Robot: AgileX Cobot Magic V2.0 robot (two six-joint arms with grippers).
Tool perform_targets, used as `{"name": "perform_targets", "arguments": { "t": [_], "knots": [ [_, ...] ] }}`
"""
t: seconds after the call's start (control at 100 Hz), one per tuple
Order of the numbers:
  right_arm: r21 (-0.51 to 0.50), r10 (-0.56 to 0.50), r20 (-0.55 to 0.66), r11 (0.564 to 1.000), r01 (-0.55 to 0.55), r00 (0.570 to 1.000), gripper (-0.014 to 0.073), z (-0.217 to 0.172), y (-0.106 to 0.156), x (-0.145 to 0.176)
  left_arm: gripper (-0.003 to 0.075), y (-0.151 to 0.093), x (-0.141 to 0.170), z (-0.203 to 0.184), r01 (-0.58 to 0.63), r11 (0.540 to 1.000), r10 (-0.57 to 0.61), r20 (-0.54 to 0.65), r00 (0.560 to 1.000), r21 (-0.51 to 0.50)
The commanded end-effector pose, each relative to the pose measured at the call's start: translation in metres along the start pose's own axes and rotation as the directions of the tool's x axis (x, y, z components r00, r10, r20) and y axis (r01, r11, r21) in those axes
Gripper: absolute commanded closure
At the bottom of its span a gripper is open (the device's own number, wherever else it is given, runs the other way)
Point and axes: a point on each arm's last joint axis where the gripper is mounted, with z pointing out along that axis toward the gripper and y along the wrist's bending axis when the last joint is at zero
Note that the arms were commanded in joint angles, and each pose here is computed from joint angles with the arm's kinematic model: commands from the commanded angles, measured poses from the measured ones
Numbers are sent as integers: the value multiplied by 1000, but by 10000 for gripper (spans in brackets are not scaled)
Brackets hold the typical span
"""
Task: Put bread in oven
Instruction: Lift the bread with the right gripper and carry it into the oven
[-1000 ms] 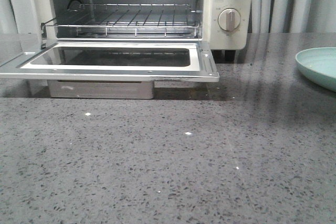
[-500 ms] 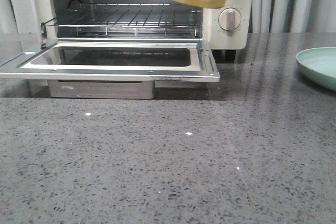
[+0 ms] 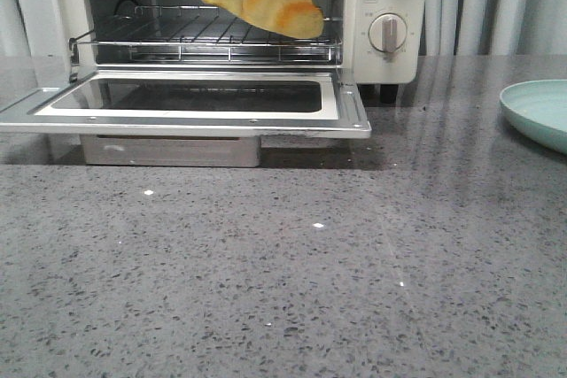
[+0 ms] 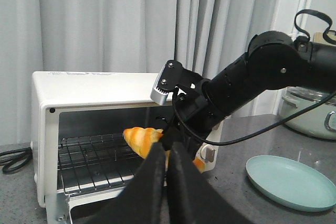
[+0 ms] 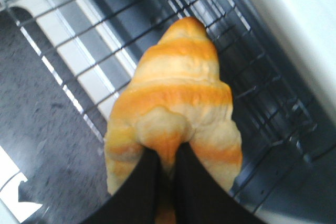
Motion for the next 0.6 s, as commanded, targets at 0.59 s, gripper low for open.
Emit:
{"name": "perform_targets", "arguments": {
  "t": [0.59],
  "knots": [
    [148,-115,188,985,87,975,648,10,-10,-22,742,-1,-15,-1,12,1000,-12,86,996,-5]
  ]
}}
